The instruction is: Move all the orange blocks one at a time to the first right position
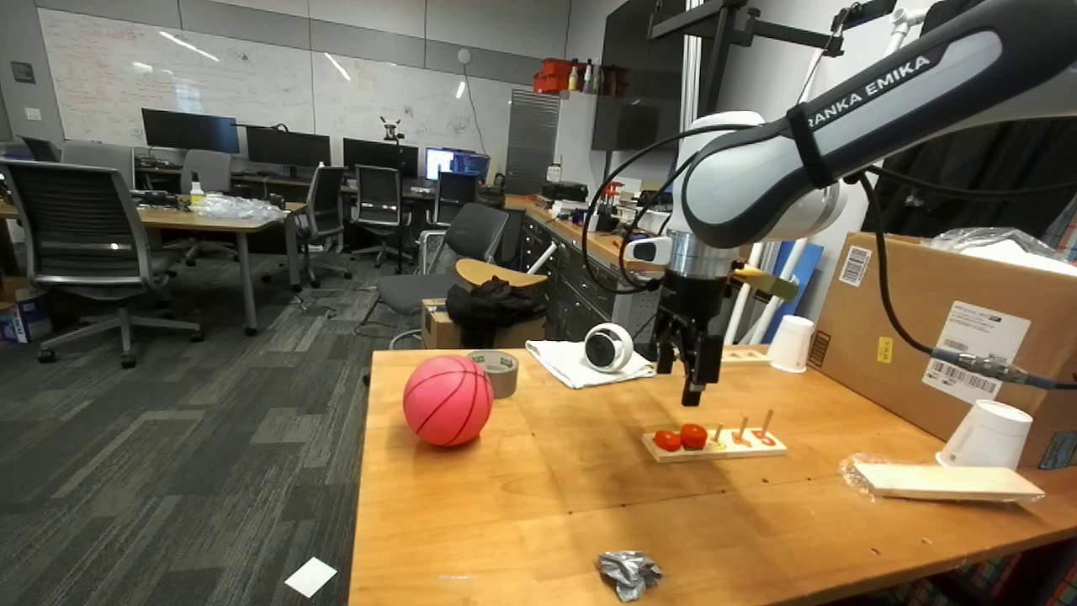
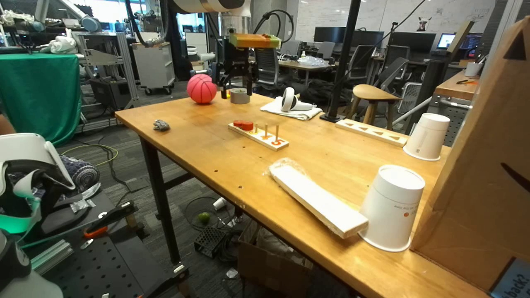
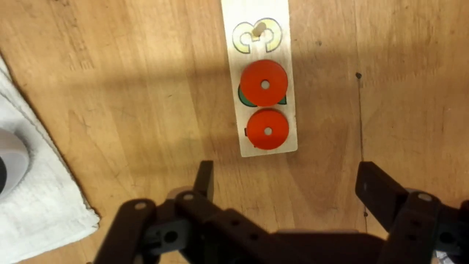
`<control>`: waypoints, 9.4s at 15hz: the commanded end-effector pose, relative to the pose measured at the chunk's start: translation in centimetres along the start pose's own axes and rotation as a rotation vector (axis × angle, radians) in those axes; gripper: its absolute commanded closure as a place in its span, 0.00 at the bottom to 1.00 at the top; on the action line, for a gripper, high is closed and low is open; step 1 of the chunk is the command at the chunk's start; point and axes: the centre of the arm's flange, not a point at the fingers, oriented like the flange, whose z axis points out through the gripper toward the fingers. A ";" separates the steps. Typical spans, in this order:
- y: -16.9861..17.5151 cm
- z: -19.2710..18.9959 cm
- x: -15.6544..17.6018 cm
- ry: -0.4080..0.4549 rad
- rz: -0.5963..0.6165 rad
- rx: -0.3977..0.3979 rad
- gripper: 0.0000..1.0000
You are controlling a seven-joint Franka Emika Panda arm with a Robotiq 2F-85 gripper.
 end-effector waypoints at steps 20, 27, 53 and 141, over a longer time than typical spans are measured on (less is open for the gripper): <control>2.4 5.6 -4.0 -0.001 -0.096 0.014 0.00; 2.3 6.4 -4.2 -0.012 -0.096 0.020 0.00; 2.0 6.8 -4.1 -0.044 -0.106 0.013 0.77; 3.0 7.2 -4.4 0.039 -0.054 -0.001 0.00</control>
